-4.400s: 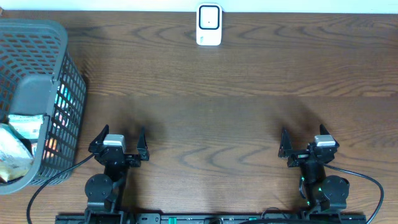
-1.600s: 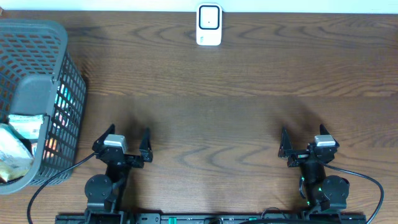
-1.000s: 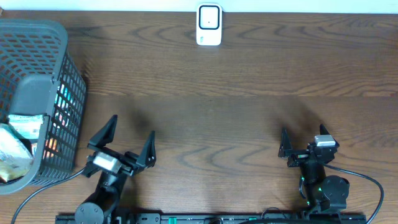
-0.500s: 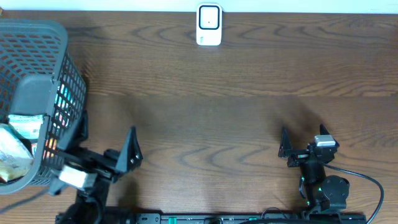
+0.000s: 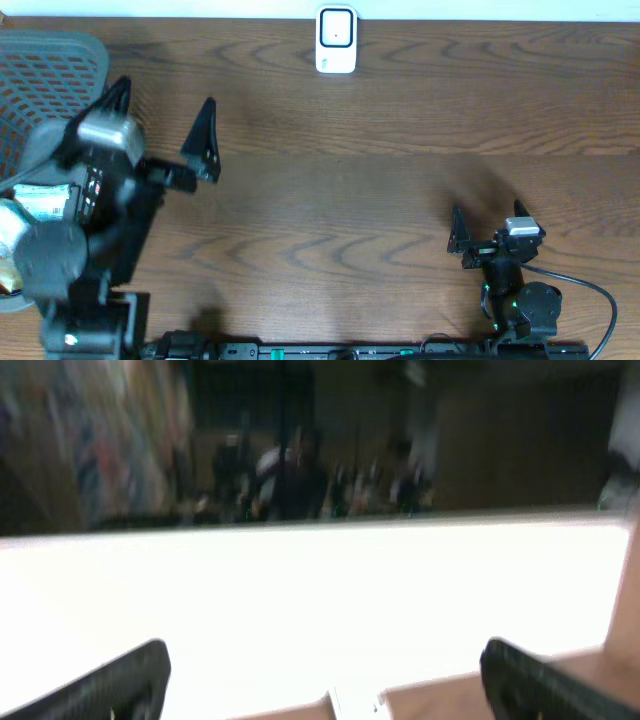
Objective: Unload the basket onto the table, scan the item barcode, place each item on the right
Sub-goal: 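Move the left gripper up and over into the grey basket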
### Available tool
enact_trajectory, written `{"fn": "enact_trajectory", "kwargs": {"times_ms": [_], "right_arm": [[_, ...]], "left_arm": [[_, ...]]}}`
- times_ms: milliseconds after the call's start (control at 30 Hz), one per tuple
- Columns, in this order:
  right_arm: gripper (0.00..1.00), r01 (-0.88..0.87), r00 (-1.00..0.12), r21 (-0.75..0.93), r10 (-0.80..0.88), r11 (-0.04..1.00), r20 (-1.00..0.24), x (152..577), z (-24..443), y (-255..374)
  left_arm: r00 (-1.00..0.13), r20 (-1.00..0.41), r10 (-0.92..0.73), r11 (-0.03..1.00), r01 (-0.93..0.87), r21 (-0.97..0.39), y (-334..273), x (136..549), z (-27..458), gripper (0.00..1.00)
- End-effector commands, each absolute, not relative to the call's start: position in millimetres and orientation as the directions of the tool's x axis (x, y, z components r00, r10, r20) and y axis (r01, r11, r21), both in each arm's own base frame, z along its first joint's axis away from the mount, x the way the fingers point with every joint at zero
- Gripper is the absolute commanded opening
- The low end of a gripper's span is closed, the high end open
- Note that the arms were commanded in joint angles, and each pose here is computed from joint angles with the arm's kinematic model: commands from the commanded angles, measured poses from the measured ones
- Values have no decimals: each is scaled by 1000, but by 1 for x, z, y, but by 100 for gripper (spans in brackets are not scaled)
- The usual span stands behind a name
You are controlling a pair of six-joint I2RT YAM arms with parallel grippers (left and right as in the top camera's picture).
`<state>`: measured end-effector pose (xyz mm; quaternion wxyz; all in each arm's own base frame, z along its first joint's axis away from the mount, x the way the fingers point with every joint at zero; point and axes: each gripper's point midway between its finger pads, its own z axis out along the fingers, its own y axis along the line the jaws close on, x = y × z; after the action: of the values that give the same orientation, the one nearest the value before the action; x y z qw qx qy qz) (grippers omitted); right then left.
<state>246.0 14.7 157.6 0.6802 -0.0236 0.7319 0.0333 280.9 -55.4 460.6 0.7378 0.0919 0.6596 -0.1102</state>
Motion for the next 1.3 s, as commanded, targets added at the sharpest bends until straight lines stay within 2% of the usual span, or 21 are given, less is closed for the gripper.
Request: {"fn": "enact_trajectory", "kwargs": {"times_ms": [0, 133, 233, 367, 467, 600, 733, 900, 1167, 1267], "right_arm": [[99, -66, -74, 26, 21, 997, -997, 246, 157, 12], [99, -66, -74, 26, 21, 997, -997, 246, 157, 12], [99, -66, -74, 26, 21, 997, -997, 246, 157, 12], [99, -66, -74, 26, 21, 997, -997, 246, 157, 12], [99, -67, -73, 26, 21, 997, -997, 246, 158, 12], [99, -66, -74, 26, 21, 997, -997, 246, 157, 12], [99, -66, -74, 26, 21, 997, -997, 246, 157, 12], [99, -66, -74, 26, 21, 997, -997, 246, 157, 12], [99, -66, -74, 26, 21, 997, -997, 246, 157, 12], [99, -66, -74, 26, 21, 997, -997, 246, 157, 12]], "left_arm": [[102, -986, 135, 981, 125, 148, -31, 285, 498, 98], [-9, -985, 172, 978, -114, 172, 15, 287, 523, 98], [-53, -974, 220, 949, -218, 227, 41, 288, 536, 98], [-134, -970, 202, 915, -327, 235, 80, 294, 527, 97], [-194, -973, 124, 881, -430, 198, 124, 302, 509, 98], [-209, -978, 12, 901, -423, 102, 161, 316, 490, 98], [-191, -956, -222, 901, -415, -126, 198, 320, 469, 98], [-298, -868, -397, 891, -350, -288, 218, 326, 416, 97], [-382, -769, -513, 838, -419, -350, 239, 328, 368, 98], [-409, -731, -546, 799, -516, -308, 252, 319, 347, 98]]}}
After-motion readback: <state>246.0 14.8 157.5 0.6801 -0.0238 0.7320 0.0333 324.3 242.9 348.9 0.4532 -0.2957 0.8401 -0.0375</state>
